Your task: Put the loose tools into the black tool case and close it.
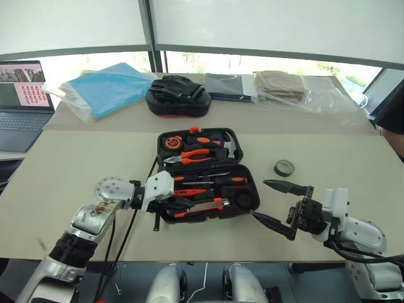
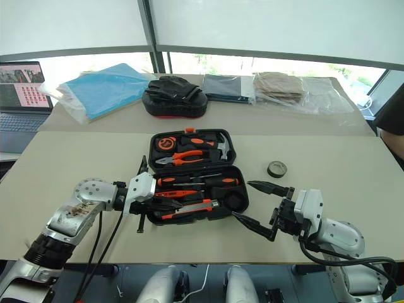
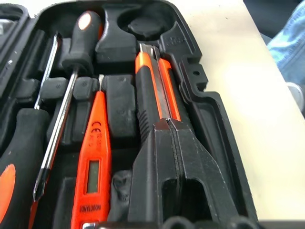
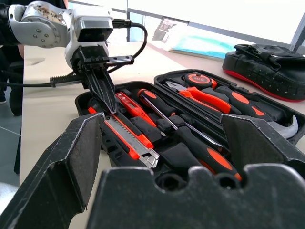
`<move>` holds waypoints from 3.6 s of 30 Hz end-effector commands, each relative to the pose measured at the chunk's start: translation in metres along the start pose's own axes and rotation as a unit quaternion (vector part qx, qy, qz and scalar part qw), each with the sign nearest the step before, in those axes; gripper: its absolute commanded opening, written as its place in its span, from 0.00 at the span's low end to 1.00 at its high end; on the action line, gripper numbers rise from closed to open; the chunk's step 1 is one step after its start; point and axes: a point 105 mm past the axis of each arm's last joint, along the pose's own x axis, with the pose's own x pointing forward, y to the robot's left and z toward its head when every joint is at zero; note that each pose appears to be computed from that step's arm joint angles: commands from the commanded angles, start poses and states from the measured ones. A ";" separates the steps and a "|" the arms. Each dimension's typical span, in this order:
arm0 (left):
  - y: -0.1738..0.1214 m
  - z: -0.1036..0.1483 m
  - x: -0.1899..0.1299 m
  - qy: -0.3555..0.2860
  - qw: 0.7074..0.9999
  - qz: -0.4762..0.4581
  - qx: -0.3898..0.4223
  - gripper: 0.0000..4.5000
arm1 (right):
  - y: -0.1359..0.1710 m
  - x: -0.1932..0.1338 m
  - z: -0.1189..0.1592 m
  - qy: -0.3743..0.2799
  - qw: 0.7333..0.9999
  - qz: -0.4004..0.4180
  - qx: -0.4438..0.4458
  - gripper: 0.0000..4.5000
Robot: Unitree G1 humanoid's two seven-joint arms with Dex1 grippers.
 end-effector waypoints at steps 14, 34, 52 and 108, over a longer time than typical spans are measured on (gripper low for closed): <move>-0.002 -0.003 0.001 -0.065 0.994 0.059 -0.063 0.00 | -0.009 -0.012 0.014 0.002 0.999 -0.045 -0.020 1.00; 0.017 0.005 -0.147 -0.149 0.968 0.201 -0.007 1.00 | -0.085 -0.099 -0.019 0.228 0.940 -0.249 -0.046 1.00; -0.002 0.019 -0.112 -0.170 0.978 0.121 -0.004 1.00 | -0.152 -0.011 -0.061 0.437 0.898 -0.007 -0.043 0.76; 0.004 -0.026 -0.137 -0.092 0.961 0.241 -0.098 1.00 | -0.064 0.033 0.009 0.268 0.942 0.199 0.043 0.66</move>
